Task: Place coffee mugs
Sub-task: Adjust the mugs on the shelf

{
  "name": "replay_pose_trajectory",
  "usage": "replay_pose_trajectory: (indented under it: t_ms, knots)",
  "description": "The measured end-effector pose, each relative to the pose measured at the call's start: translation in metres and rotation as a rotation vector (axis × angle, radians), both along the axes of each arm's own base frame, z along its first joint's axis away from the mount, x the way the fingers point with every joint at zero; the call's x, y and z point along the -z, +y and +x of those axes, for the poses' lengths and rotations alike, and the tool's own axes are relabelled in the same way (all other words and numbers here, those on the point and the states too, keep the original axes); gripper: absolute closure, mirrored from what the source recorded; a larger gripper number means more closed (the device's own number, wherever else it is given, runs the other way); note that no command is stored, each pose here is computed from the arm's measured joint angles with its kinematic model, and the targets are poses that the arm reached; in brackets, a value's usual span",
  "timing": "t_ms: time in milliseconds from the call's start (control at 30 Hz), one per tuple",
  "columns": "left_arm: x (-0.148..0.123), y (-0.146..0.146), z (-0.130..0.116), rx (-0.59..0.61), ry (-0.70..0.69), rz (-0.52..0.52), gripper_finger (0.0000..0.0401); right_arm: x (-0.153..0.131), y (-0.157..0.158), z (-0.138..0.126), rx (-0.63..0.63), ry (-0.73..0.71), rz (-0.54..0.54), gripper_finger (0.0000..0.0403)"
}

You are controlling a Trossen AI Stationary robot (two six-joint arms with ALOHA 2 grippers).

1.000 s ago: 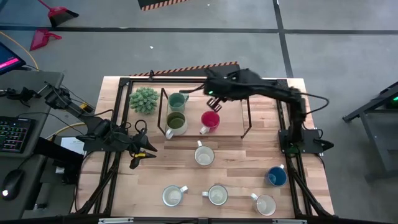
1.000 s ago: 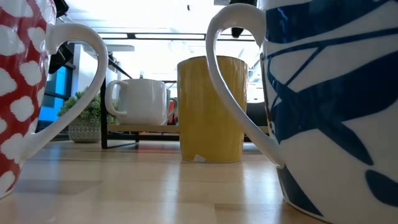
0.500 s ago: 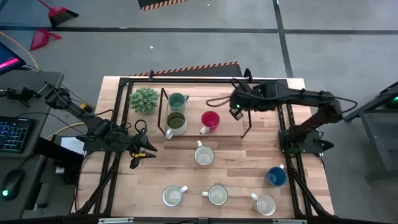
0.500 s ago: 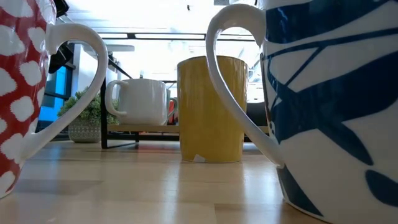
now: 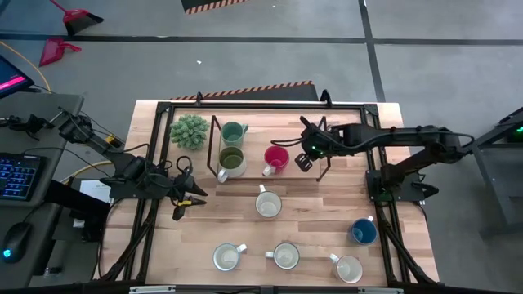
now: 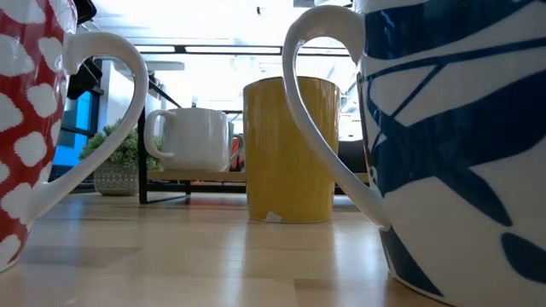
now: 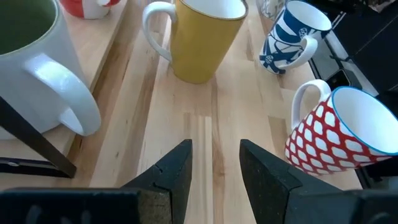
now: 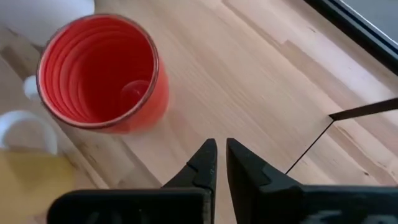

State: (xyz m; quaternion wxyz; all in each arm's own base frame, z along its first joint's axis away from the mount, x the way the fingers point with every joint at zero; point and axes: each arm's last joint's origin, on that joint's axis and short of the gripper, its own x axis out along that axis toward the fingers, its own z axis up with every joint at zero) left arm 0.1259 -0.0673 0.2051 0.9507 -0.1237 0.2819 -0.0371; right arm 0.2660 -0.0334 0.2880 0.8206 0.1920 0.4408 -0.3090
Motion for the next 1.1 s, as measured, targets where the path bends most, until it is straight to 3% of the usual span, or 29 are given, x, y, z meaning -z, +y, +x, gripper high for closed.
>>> replay_pose_trajectory:
  t_ms: [200, 400, 767, 1100]
  knots:
    - [0.000, 0.000, 0.000, 0.000, -0.004, -0.007, 0.0280, -0.001, -0.010, 0.017, 0.007, 0.023, 0.010, 0.0386]
    - [-0.001, 0.000, 0.000, 0.001, -0.004, -0.007, 0.0280, 0.008, -0.015, 0.027, 0.032, 0.145, 0.039, 0.0393]
    - [0.000, 0.000, 0.000, 0.002, -0.003, -0.006, 0.0280, 0.021, -0.012, 0.055, -0.065, 0.158, 0.108, 0.0402]
    - [0.000, 0.000, 0.000, 0.004, 0.004, 0.000, 0.0280, 0.024, 0.002, 0.063, -0.116, 0.124, 0.135, 0.0402]
